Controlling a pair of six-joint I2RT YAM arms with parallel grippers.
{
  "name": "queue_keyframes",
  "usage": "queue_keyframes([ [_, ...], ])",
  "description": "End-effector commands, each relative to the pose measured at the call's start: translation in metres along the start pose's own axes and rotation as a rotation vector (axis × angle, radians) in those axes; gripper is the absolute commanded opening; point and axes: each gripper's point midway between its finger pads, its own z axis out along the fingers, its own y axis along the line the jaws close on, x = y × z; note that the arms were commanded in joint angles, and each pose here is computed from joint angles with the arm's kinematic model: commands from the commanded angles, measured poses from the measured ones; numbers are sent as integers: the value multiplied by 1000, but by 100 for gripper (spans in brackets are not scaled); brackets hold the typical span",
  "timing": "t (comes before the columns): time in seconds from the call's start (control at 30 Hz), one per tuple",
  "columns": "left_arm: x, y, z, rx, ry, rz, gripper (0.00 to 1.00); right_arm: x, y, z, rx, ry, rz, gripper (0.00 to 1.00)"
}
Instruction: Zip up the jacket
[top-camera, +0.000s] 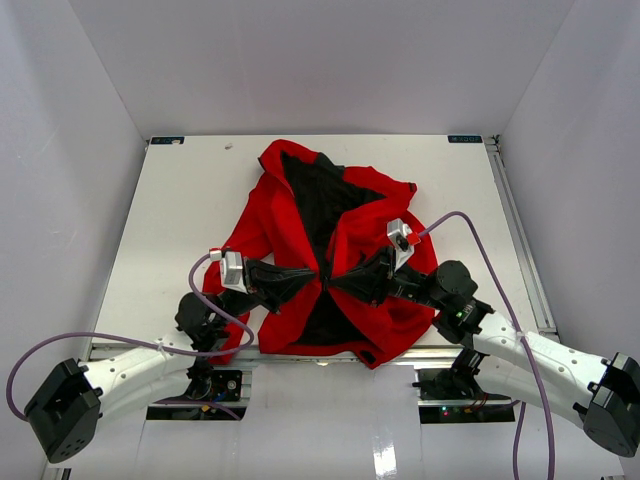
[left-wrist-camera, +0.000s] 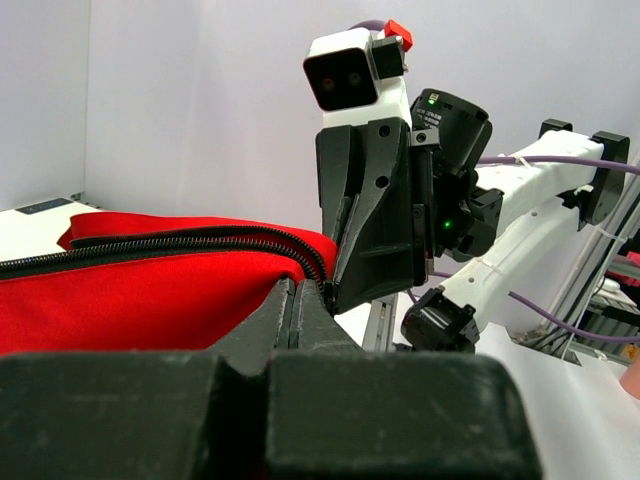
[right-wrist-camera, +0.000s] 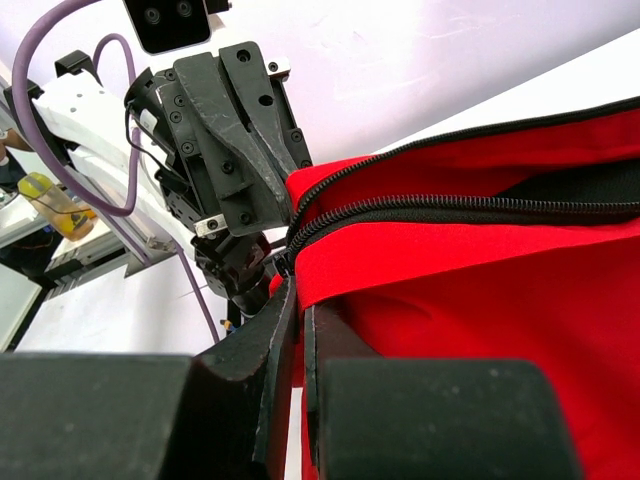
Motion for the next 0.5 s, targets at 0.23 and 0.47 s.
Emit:
queue_keyframes([
  [0.23, -16, 2, 1, -17, -64, 40, 0, -21, 5, 6, -6, -43, -12, 8],
  [0.47, -13, 1, 1, -9, -58, 40, 0, -20, 4, 10, -10, -31, -2, 8],
])
